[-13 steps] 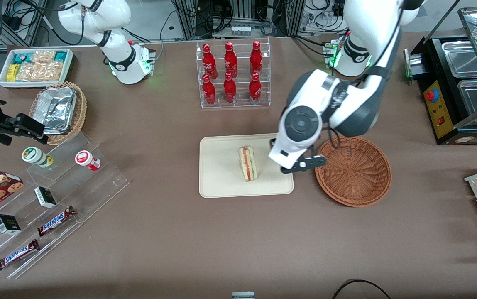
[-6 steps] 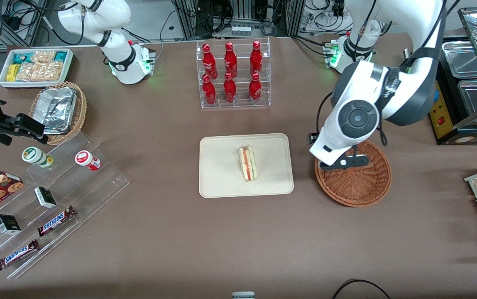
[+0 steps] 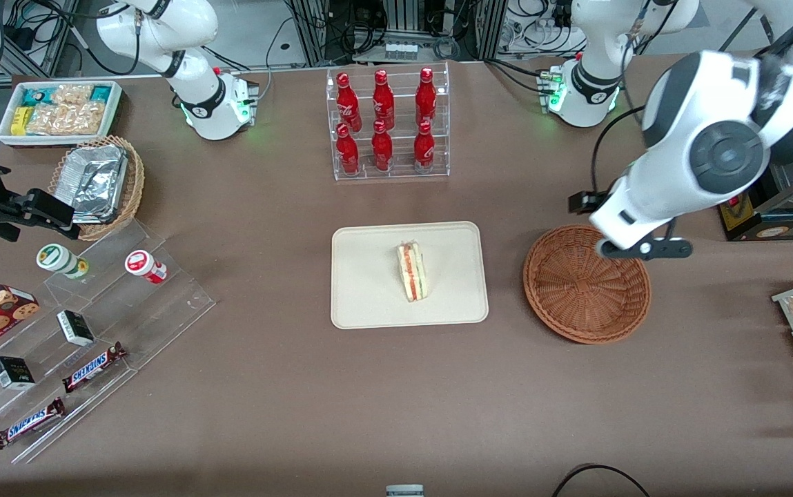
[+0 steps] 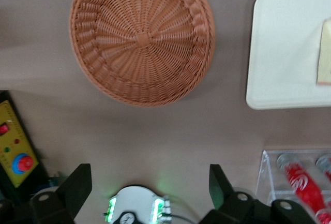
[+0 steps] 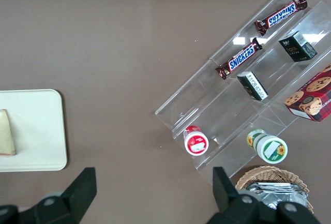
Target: Place sandwich from basket to tray
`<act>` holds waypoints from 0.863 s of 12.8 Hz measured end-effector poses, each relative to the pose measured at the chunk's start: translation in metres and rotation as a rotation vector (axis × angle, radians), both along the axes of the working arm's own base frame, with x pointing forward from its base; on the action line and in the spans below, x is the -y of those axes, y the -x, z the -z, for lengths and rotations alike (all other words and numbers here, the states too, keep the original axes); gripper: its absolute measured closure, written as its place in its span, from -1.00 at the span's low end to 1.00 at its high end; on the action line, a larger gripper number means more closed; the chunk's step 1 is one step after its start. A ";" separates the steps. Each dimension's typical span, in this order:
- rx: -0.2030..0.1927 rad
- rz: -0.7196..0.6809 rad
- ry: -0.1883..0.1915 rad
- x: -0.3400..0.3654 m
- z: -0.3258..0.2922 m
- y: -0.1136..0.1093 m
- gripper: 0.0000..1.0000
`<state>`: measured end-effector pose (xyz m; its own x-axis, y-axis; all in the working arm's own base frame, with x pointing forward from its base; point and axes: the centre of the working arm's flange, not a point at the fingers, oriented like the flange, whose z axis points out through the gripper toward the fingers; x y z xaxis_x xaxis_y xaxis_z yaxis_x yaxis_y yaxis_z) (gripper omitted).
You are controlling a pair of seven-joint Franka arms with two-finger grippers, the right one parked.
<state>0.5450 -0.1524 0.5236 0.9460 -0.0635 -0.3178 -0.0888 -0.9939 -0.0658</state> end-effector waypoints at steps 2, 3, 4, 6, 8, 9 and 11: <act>-0.006 0.032 0.018 -0.030 -0.022 0.007 -1.00; 0.005 0.029 0.023 -0.044 -0.032 0.009 -1.00; 0.020 0.023 0.028 -0.059 -0.041 0.010 -1.00; 0.039 0.020 0.039 -0.086 -0.055 0.012 -1.00; 0.044 0.004 0.045 -0.111 -0.067 0.016 -1.00; 0.049 -0.011 0.046 -0.121 -0.072 0.017 -1.00; 0.065 -0.029 0.047 -0.133 -0.081 0.016 -1.00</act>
